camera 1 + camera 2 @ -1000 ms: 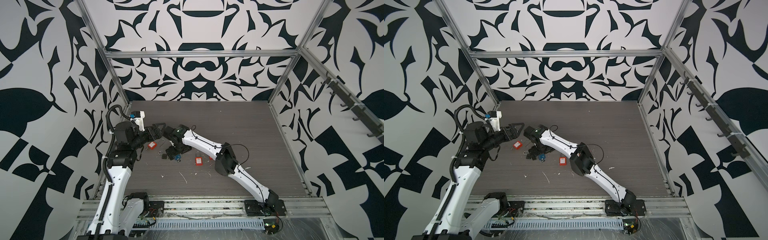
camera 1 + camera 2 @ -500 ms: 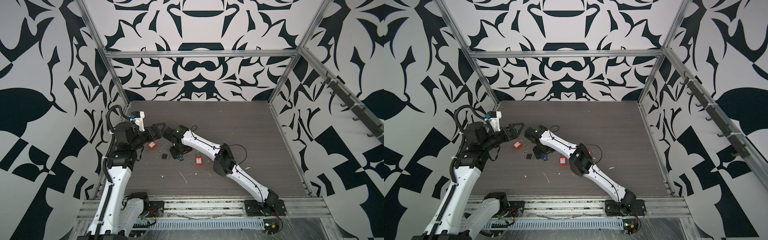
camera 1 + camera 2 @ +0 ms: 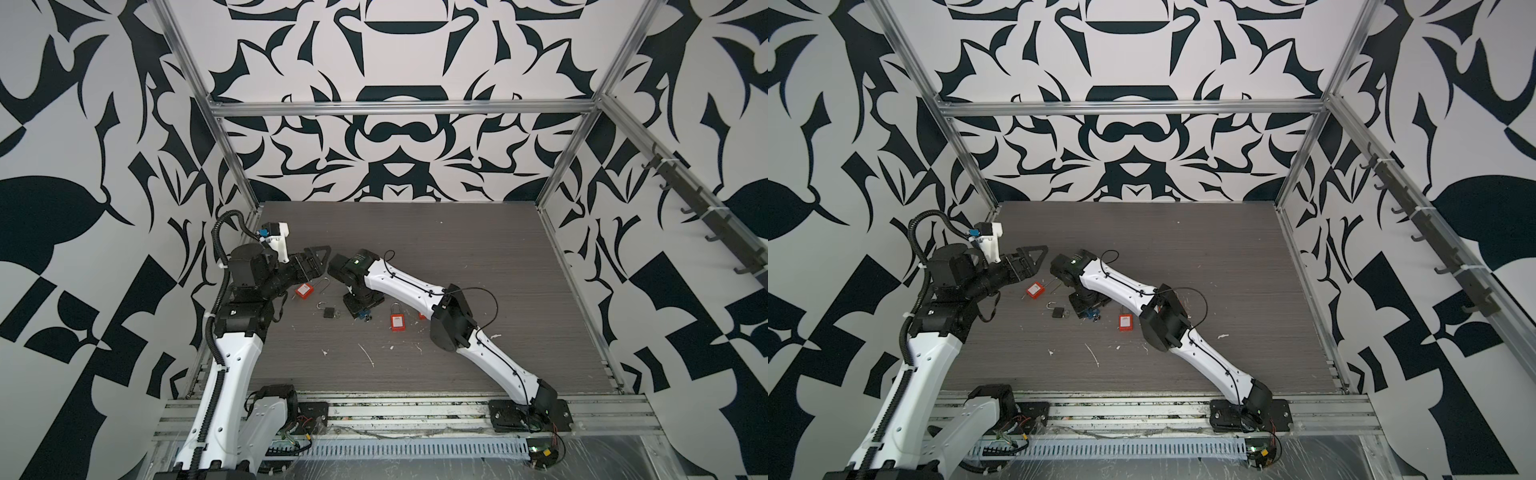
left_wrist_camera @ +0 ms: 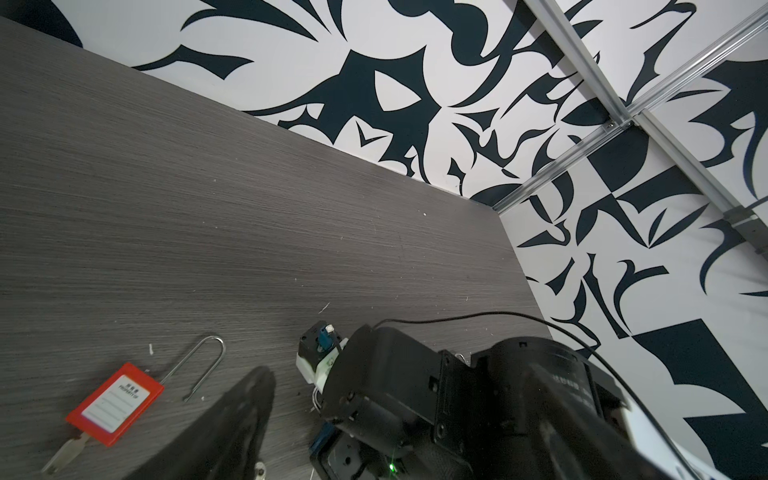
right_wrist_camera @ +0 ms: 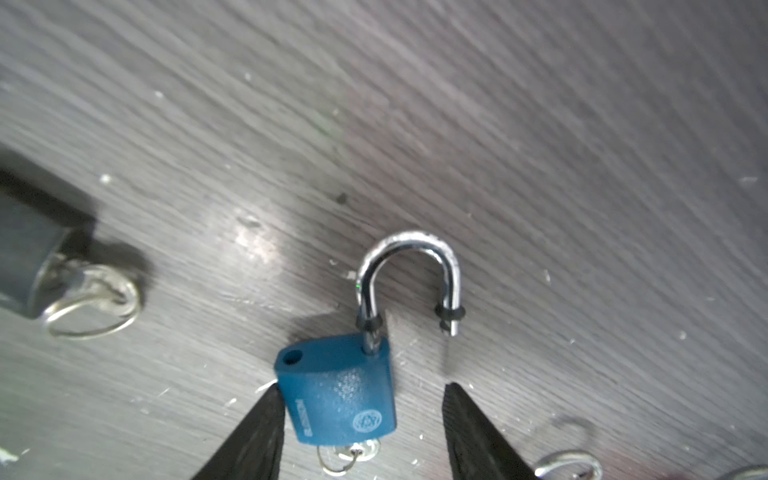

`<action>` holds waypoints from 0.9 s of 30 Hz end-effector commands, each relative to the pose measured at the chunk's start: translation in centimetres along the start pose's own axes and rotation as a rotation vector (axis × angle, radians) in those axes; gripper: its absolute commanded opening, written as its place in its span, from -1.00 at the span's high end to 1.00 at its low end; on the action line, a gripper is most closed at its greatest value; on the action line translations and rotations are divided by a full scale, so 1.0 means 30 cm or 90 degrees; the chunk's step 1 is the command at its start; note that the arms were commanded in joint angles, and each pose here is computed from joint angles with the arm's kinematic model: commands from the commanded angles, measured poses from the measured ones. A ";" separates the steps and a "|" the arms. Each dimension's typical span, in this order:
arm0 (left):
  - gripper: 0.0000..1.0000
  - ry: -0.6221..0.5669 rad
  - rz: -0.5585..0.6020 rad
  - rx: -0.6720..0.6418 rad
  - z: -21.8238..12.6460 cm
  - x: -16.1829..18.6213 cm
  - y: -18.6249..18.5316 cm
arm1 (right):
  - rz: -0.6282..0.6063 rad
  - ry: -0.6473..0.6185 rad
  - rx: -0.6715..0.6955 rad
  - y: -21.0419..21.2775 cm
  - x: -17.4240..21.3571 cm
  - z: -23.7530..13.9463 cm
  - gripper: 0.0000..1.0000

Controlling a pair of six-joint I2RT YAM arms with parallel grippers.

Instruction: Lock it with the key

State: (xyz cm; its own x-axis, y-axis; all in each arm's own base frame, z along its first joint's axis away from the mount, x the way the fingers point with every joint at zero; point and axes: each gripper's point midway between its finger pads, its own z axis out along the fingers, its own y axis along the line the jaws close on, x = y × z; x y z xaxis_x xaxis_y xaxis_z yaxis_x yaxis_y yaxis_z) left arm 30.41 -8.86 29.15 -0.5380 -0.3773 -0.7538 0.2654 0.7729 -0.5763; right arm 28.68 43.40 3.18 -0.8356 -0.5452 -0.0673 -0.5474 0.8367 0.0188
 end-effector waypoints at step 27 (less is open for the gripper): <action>-0.90 0.004 -0.019 -0.002 0.003 0.012 0.010 | 0.002 0.019 0.009 0.005 0.012 0.007 -0.11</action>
State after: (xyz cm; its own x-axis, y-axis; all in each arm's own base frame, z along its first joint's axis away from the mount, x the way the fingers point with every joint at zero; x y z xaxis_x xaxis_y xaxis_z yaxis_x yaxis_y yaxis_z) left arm 30.42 -8.87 29.15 -0.5421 -0.3886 -0.7451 0.2577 0.7671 -0.5876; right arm 28.51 43.81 2.37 -0.8355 -0.5476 -0.0452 -0.5490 0.8355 0.0257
